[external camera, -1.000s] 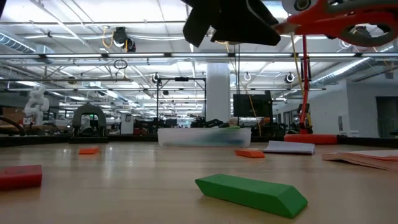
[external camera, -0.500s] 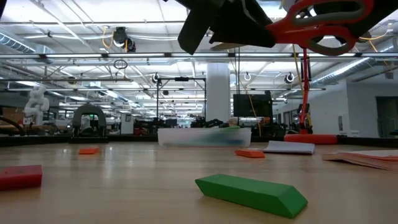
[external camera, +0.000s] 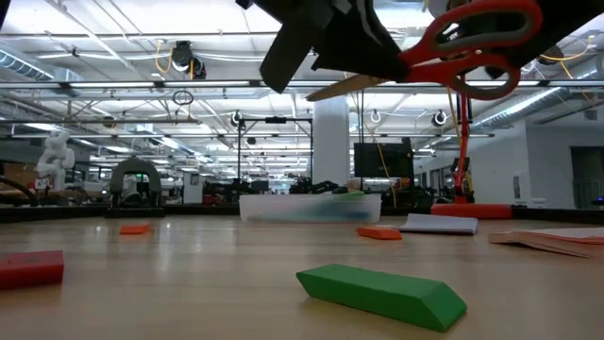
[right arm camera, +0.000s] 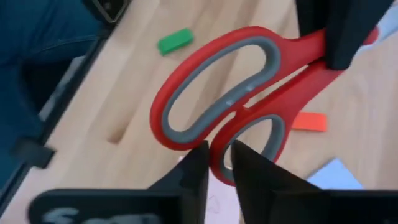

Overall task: Pack school essentials
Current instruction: Put the orange scissors into the supply box

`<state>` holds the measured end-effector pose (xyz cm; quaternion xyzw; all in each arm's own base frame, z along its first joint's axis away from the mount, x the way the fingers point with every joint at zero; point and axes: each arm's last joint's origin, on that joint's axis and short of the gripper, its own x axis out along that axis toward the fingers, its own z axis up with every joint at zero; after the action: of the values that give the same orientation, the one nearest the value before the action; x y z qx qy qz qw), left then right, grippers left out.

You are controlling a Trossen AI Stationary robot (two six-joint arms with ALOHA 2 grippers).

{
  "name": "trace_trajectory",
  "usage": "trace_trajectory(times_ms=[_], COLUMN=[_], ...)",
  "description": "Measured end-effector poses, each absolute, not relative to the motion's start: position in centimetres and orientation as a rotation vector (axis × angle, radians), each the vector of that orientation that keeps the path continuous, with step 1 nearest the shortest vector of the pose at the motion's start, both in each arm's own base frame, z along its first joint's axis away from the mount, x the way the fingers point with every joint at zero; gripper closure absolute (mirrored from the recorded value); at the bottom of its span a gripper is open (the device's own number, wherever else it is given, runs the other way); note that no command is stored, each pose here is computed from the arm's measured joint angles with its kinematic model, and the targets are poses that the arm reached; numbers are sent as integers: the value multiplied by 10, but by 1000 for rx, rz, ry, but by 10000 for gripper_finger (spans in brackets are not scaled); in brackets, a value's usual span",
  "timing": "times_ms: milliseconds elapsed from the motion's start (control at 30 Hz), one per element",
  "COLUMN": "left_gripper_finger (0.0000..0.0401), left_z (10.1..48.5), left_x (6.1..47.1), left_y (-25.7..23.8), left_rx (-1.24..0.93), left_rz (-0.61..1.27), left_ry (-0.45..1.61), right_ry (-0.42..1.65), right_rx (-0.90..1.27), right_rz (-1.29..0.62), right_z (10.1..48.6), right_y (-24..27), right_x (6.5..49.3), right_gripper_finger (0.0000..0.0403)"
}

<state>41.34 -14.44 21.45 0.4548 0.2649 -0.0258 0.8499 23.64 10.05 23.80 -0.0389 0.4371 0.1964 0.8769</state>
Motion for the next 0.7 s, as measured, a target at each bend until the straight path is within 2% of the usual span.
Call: trace_trajectory(times_ms=[167,333,533,700], left_gripper_finger=[349,374,375,364], left_z=[213,221,237,242], left_x=[412,406,396,393], left_y=[-142,-140,-139,-135], left_rx=[982,972,911,911], left_rz=[9,-11,-80,-49], left_ry=[601,617,615,627], right_ry=[918,941,845,760], right_rx=[-70,-47,-20,-42], right_rz=[312,212,144,78], right_z=[240,250,271,284], right_y=[97,90,86,82], right_x=[233,217,199,187], right_gripper_finger=[273,228,218,218])
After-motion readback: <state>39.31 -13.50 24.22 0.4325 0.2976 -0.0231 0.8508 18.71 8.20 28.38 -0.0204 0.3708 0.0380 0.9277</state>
